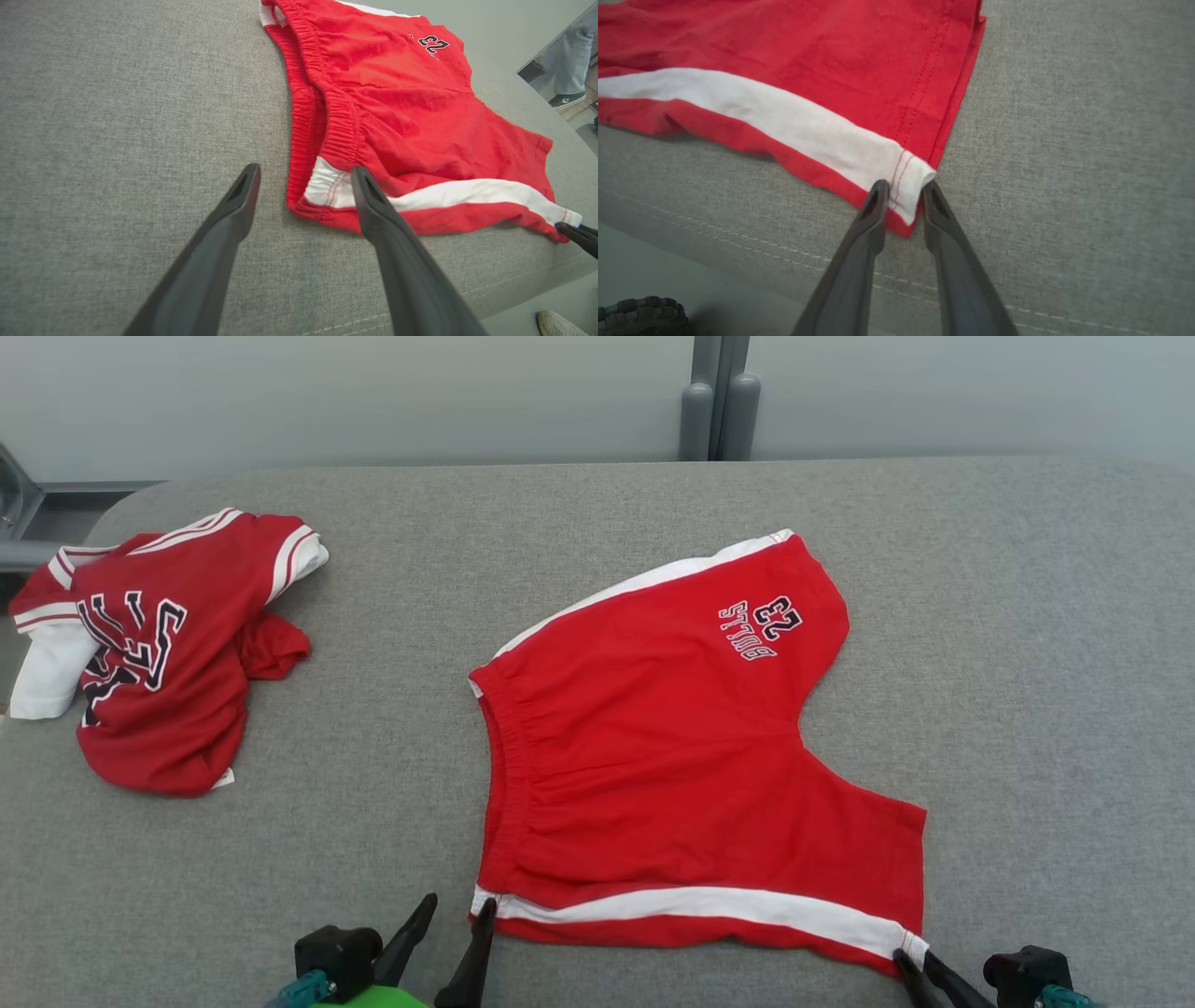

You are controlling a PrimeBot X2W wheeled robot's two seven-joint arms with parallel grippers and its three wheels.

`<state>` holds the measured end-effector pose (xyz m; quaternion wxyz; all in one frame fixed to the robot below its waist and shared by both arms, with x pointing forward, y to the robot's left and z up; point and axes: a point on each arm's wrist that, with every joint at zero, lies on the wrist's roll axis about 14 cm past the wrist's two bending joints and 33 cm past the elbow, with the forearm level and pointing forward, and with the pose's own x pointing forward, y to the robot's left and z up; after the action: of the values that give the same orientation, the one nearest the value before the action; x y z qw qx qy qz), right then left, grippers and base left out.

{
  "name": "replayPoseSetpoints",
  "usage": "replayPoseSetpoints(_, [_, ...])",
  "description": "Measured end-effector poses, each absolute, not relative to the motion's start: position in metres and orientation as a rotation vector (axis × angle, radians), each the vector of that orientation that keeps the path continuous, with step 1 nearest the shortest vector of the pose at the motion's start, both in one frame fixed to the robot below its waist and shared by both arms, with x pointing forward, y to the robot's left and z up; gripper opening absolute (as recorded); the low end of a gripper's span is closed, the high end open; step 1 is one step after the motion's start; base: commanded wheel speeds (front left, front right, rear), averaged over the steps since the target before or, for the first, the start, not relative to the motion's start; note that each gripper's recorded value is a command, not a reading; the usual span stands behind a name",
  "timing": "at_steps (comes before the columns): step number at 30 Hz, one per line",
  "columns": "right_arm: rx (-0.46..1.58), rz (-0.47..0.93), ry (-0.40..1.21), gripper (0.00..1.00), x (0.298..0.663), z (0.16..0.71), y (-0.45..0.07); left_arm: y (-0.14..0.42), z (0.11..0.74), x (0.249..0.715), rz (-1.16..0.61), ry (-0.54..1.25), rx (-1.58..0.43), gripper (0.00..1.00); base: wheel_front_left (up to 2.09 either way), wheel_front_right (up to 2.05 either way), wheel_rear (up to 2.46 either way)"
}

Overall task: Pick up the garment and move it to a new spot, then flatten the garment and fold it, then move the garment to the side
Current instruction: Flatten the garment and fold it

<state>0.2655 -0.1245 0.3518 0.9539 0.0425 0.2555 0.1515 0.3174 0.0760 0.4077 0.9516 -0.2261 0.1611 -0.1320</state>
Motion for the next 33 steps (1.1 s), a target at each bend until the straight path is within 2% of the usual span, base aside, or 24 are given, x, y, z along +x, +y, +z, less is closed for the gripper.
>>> replayPoseSetpoints(3, [0.089,0.316,0.53,0.12,0.265,0.349,-0.123,0.074,0.402,0.314,-0.275,0.359,-0.457,1.0,0.0,0.0,0.0])
replayPoseSetpoints(25, [0.088,0.302,0.524,0.13,0.277,0.348,-0.128,0.059,0.392,0.317,-0.332,0.42,-0.448,1.0,0.0,0.0,0.0])
replayPoseSetpoints(27, [0.089,0.3,0.521,0.13,0.277,0.348,-0.128,0.058,0.39,0.316,-0.336,0.426,-0.447,0.79,0.0,0.0,0.0])
replayPoseSetpoints(28, [0.09,0.299,0.521,0.14,0.277,0.348,-0.129,0.057,0.39,0.316,-0.34,0.427,-0.446,0.73,0.0,0.0,0.0])
replayPoseSetpoints(31, [0.092,0.303,0.522,0.14,0.278,0.348,-0.128,0.054,0.39,0.315,-0.348,0.431,-0.445,0.67,0.0,0.0,0.0])
replayPoseSetpoints(32, [0.092,0.303,0.522,0.13,0.278,0.348,-0.129,0.054,0.389,0.315,-0.35,0.433,-0.444,0.61,0.0,0.0,0.0])
replayPoseSetpoints(33, [0.091,0.303,0.523,0.13,0.278,0.348,-0.129,0.053,0.389,0.314,-0.352,0.435,-0.443,0.48,0.0,0.0,0.0])
